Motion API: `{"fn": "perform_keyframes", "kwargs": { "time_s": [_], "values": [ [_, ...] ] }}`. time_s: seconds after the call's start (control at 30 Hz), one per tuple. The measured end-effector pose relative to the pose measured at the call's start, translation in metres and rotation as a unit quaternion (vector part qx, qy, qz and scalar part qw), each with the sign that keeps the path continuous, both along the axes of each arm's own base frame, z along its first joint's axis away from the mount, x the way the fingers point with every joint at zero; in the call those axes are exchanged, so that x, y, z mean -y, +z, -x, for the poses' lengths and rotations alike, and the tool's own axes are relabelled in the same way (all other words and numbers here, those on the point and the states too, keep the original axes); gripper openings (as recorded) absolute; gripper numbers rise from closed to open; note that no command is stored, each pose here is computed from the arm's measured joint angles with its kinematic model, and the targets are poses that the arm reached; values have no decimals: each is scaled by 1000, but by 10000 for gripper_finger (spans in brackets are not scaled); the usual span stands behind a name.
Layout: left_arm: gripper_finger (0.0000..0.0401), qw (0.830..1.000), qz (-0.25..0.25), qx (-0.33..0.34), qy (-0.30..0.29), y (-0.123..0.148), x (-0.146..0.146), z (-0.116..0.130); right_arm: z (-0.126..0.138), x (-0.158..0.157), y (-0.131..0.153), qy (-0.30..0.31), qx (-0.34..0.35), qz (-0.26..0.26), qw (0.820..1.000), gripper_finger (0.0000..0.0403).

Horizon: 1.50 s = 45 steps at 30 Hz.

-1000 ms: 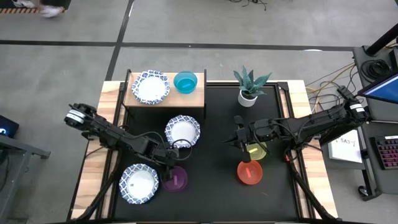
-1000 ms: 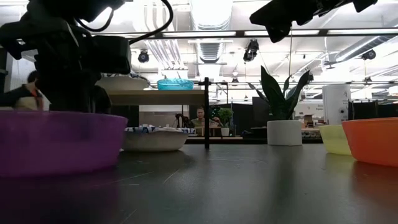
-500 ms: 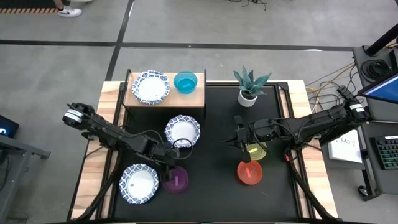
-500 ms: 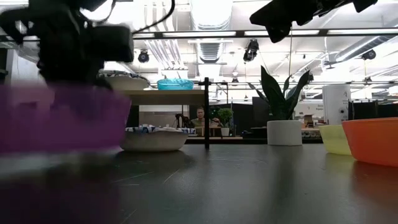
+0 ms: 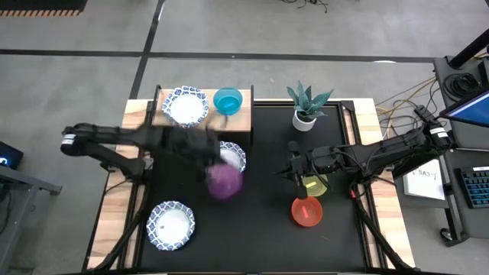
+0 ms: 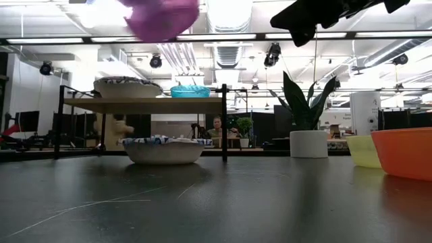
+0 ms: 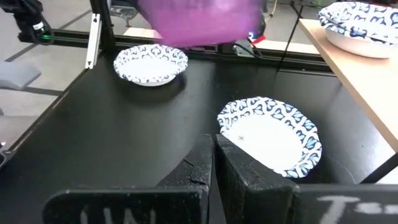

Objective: Place and stack bowls onto a shelf
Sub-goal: Stack the small purple bowl on top of the small blue bowl on the shelf

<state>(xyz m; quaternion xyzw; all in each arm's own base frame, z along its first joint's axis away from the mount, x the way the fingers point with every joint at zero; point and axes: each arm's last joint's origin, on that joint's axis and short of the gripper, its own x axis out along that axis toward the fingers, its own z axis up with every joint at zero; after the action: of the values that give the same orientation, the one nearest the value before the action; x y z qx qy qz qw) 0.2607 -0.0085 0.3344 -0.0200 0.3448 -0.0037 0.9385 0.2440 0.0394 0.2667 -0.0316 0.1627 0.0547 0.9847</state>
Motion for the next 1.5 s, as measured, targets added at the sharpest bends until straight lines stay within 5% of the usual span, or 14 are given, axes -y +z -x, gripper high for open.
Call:
{"fn": "perform_keyframes", "kwargs": {
  "time_s": [0.2, 0.37, 0.67, 1.5],
  "values": [
    [0, 988, -100, 52, 103, 52, -73, -1, 0, 0, 0, -2, 0, 0, 1000, 9],
    [0, 972, -142, 25, 184, 66, -141, -1, 0, 1, 0, -6, 0, 2, 1000, 9],
    [0, 959, -91, -48, 262, 56, -236, 4, 0, 1, -1, -11, -7, 5, 1000, 9],
    [0, 959, -72, -90, 260, 33, -258, -4, 1, 1, -3, -12, -14, 3, 1000, 9]
  ]
}}
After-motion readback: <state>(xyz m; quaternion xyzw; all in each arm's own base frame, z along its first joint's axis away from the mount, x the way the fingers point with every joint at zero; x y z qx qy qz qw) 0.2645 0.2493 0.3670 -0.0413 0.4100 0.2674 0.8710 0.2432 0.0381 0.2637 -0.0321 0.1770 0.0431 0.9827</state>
